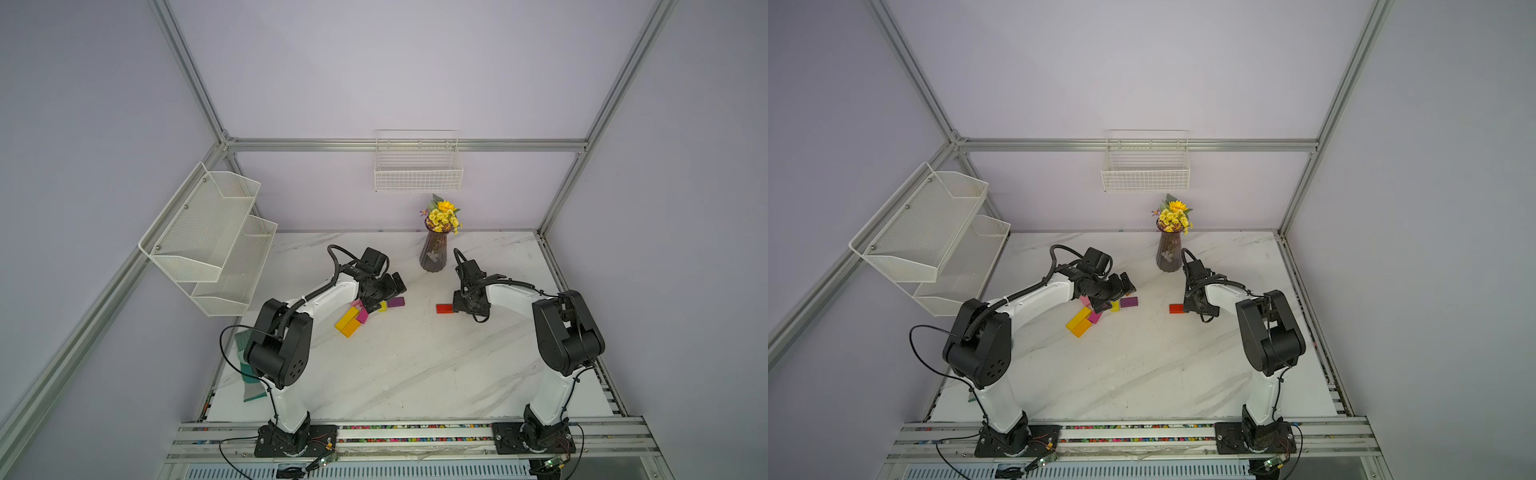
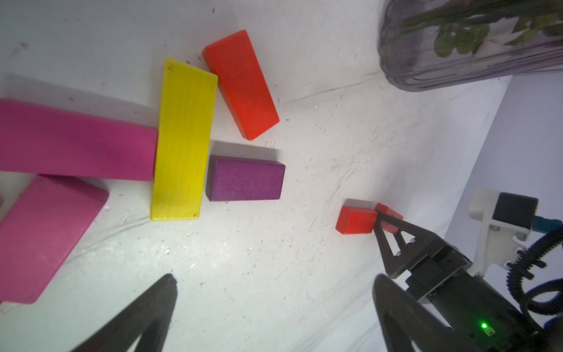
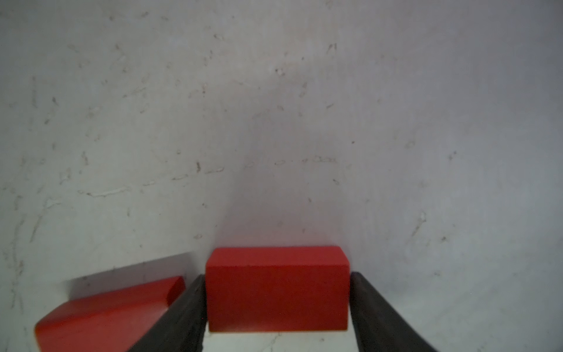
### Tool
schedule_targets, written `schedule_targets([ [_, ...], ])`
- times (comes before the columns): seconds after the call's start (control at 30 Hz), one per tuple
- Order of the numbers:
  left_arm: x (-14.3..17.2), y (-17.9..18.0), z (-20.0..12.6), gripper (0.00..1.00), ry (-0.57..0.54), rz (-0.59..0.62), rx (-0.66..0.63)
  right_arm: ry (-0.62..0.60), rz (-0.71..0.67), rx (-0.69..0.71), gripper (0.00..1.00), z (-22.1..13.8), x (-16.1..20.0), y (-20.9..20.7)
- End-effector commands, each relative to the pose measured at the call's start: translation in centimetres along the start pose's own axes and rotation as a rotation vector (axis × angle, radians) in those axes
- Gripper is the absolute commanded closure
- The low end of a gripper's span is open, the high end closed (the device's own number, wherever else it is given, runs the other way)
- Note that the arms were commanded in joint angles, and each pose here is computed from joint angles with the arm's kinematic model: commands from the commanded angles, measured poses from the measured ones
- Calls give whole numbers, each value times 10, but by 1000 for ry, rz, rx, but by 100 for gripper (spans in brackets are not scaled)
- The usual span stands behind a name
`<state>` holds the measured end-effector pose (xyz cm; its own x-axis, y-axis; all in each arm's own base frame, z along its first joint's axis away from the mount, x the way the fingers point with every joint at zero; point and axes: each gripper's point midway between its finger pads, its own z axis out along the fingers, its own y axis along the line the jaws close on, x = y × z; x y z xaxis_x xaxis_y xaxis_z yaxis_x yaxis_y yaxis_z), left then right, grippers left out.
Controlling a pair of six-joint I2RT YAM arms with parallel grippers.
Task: Assemble the letter c with building blocks
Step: Assemble the building block at the center of the board.
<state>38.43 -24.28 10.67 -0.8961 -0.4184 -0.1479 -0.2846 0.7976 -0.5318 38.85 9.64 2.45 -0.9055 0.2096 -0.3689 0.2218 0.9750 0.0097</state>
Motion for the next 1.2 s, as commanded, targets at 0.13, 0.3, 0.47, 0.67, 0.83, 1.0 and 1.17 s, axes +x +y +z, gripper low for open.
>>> schedule_targets([
  [0.13,-2,-10,-9,0,-11,26,37,-11,41,-8,19,-10,-1,-3],
  [0.3,-2,-11,-10,0,-12,30,41,-29,86,-44,15,-19,-14,1],
  [0.47,-2,-14,-11,0,-11,35,48,-37,122,-86,13,-22,-29,7],
  [0.67,-2,-15,-12,0,-7,39,52,-7,134,-176,13,-19,-44,24],
  [0.83,-1,-15,-12,0,-6,42,52,42,123,-244,13,-12,-43,40],
  [1.0,-1,-15,-12,0,-5,46,52,86,103,-295,14,-6,-35,50],
  [1.17,0,-14,-12,0,-3,49,50,104,94,-309,16,-4,-31,53],
])
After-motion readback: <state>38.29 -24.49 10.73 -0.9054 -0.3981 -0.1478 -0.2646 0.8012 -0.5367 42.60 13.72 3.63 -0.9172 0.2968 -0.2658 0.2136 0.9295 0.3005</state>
